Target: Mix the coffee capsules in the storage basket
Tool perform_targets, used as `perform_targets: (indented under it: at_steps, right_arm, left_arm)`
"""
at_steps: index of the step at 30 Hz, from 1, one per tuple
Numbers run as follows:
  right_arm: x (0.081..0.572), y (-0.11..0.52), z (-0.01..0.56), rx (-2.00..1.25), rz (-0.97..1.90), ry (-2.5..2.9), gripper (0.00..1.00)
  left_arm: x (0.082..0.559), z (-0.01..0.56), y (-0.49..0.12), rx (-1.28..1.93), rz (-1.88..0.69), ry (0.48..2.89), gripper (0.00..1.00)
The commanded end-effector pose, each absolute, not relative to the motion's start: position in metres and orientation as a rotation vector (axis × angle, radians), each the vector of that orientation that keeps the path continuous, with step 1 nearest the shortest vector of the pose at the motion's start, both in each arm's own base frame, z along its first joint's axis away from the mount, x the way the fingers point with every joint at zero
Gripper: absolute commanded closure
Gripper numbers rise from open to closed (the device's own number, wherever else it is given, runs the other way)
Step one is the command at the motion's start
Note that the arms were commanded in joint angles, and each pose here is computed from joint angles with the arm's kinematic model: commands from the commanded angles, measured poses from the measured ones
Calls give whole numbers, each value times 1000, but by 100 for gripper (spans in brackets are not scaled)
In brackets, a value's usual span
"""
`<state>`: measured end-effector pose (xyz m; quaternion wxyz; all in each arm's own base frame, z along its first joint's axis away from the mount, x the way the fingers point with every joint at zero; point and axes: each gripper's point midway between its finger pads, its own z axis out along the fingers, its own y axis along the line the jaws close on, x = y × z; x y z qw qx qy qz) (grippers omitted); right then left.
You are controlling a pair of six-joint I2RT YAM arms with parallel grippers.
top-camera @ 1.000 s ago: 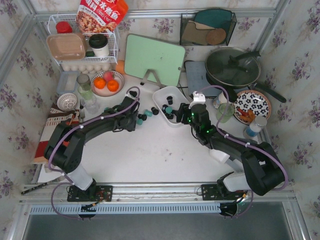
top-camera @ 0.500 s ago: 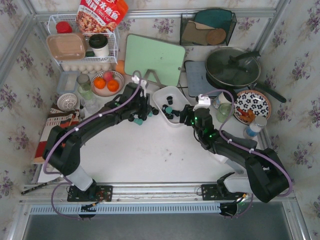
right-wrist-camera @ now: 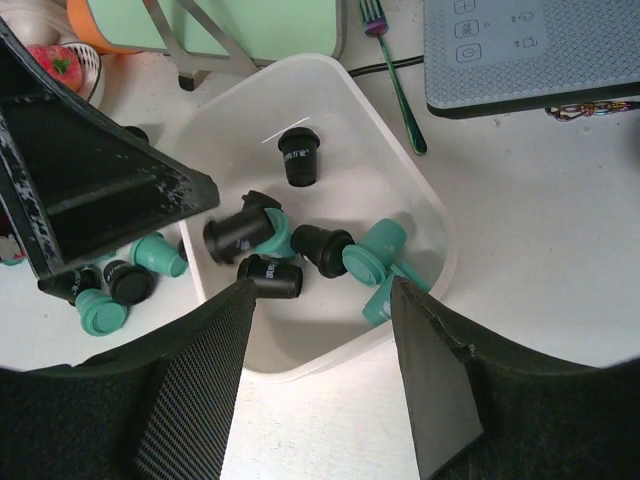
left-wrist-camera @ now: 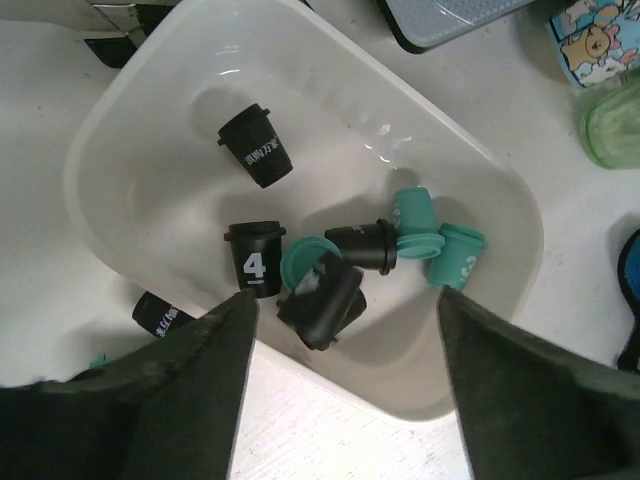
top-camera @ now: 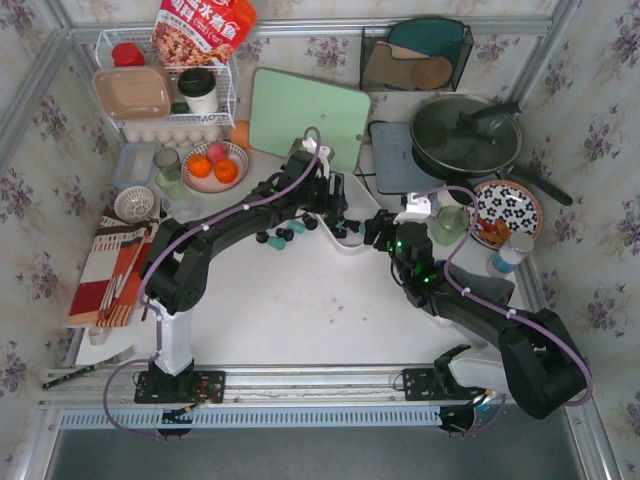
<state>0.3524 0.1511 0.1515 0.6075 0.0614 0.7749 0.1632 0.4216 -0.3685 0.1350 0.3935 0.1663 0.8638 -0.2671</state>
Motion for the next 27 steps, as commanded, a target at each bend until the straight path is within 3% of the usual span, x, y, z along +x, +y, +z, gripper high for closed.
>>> perform_targets:
  at_steps: [1, 2, 9, 17, 25, 27]
  right_arm:
    - [356, 154, 160, 160, 402, 1758, 36]
    - [356, 154, 159, 158, 402, 1760, 36]
    - [356, 156, 159, 154, 409, 1763, 36]
    - [358, 161, 155, 132, 421, 1784, 36]
    - [359, 163, 151, 124, 419, 1795, 36]
    - [359, 163, 149, 122, 415, 1800, 36]
  left_arm:
    - [427, 147, -381, 469, -694, 2114, 7]
    - [427, 147, -381, 469, -689, 2108, 0]
    - [421, 164, -349, 421, -544, 2051, 1]
    - [400, 181, -253, 259, -177, 1987, 1]
    - [370, 138, -225, 309, -116, 2141, 0]
    - [365, 120, -223, 321, -104, 2201, 5]
